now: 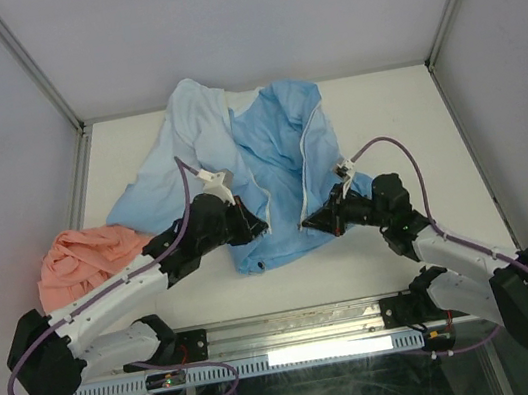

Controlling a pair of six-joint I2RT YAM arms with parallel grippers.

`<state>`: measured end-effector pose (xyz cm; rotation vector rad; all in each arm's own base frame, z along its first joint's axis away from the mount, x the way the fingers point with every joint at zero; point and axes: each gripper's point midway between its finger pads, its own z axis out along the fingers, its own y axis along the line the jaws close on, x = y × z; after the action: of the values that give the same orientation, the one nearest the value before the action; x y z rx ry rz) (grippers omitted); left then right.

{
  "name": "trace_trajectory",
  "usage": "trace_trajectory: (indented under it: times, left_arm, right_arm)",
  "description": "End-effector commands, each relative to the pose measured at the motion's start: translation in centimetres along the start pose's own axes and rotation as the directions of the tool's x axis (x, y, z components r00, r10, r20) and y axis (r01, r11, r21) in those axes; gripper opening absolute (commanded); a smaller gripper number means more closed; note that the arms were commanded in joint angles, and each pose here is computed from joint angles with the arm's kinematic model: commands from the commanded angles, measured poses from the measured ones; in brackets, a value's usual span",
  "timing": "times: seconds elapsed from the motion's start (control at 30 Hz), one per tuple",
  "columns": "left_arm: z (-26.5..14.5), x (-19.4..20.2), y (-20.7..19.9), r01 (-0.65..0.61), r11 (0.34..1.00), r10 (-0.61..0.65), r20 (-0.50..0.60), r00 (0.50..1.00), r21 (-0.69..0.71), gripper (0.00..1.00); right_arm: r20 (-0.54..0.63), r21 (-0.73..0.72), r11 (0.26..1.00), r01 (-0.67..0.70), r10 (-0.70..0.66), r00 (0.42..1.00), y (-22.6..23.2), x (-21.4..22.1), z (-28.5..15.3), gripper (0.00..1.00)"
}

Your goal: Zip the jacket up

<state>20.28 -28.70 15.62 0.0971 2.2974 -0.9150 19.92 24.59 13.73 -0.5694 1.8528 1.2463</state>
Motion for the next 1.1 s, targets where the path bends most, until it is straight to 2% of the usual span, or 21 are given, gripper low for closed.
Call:
trace_trajectory:
  times: [0.0,0.23,0.5,0.73,1.07]
  left_arm:
    - [-0.7,-3.0,-2.5,-0.063,0.968,0.027,0.145,0.989,0.244,0.0]
    - [-1.6,-4.6,-5.1,-0.268,0.881,0.149,0.31,0.939,0.389,0.0]
    - [-3.8,-5.8,-6.8,-0.505,0.755,0.251,0.528,0.812,0.418,0.0]
    - [-4.7,-5.5,-8.1,-0.578,0.678,0.274,0.573,0.772,0.454,0.0]
    - [-4.9,-5.1,-8.4,-0.585,0.654,0.272,0.573,0.773,0.479,0.0]
  right_arm:
    - [0.061,-0.128,0.987,0.099,-0.091,0.994,3.4,-3.6,-0.1,0.0]
    - [0.049,-0.259,0.954,0.148,-0.14,0.989,5.9,-4.2,-0.6,0.0]
    - [0.072,-0.398,0.891,0.217,-0.206,0.976,7.6,-5.5,-1.0,0.0]
    - [0.077,-0.45,0.852,0.268,-0.262,0.962,8.0,-6.1,-0.9,0.0]
    - [0.126,-0.474,0.82,0.321,-0.298,0.946,8.7,-6.7,-1.0,0.0]
